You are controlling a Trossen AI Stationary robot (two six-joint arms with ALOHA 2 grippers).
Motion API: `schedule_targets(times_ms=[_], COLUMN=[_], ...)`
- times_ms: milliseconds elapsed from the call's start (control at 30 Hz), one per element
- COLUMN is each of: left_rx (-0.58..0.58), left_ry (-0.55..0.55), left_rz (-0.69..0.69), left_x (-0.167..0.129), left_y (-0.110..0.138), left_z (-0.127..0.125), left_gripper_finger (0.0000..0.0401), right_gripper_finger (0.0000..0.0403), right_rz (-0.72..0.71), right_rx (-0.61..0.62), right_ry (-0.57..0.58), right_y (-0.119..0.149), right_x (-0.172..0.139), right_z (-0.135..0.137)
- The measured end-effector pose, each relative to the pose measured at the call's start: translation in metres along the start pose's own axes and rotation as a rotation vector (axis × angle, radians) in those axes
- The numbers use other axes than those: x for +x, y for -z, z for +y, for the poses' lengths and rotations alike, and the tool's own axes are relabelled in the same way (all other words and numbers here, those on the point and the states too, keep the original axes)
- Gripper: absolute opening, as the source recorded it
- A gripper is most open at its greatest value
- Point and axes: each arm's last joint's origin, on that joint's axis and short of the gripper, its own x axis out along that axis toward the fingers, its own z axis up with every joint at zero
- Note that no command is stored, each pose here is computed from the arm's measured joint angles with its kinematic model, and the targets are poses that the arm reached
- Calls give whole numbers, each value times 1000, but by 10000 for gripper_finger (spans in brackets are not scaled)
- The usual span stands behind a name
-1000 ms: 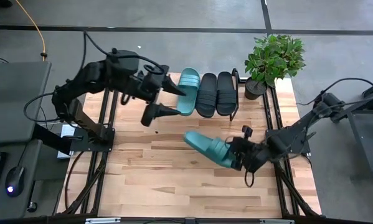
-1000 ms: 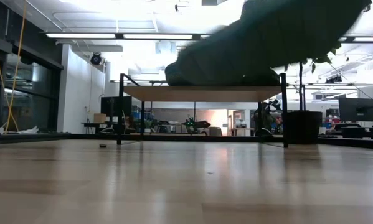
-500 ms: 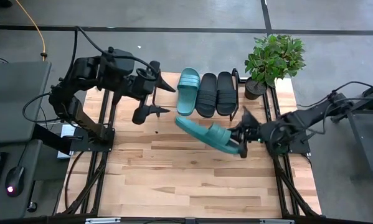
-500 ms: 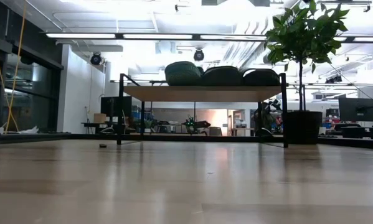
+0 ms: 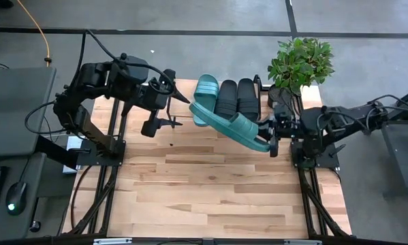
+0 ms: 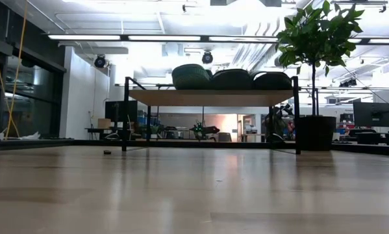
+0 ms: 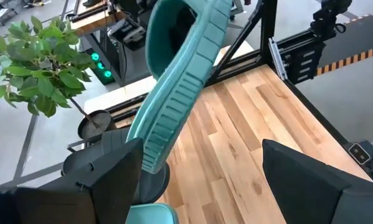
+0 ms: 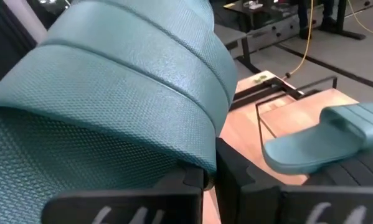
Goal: Pick and place slides into the shelf
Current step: Put the green slipper on the shelf
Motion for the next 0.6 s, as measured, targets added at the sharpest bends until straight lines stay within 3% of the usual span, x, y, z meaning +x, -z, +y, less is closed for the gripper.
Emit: schedule_targets(times_ms=[600], left_rx=[24], left_ry=[-51], left_rz=[-31], left_x=[5], left_y=[-5], left_z=[4], left_gripper_finger=[308], right_gripper_finger=[0], right_rz=[16], right_rx=[17], right_ry=[-55], right_y=[-1], right_x=[15], right_z=[8])
